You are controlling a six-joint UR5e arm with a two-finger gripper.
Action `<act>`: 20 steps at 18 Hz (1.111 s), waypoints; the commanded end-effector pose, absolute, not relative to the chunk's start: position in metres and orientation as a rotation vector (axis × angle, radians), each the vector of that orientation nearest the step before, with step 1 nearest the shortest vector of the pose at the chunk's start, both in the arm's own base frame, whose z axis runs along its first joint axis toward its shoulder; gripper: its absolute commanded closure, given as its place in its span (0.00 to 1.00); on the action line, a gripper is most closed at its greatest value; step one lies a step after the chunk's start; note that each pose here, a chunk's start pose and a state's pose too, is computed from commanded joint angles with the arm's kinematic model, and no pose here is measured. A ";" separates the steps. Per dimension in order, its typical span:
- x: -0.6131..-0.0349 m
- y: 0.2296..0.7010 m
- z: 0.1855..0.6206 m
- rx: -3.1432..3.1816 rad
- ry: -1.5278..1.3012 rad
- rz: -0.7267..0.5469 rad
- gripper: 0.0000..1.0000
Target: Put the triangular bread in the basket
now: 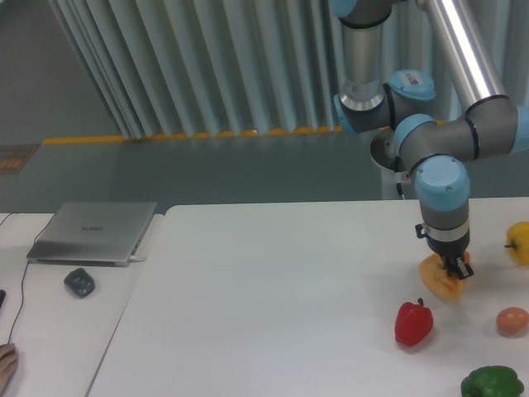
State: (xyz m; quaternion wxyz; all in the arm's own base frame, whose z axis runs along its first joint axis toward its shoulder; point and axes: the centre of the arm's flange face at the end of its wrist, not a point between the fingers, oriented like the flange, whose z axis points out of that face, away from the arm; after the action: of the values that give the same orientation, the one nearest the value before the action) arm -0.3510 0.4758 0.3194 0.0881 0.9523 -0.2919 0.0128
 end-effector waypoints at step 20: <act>-0.535 0.337 0.432 2.887 -1.214 -0.187 1.00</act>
State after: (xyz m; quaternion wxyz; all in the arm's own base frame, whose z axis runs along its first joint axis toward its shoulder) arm -0.5348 0.3372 0.4321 0.0021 0.9202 -0.3870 -0.0596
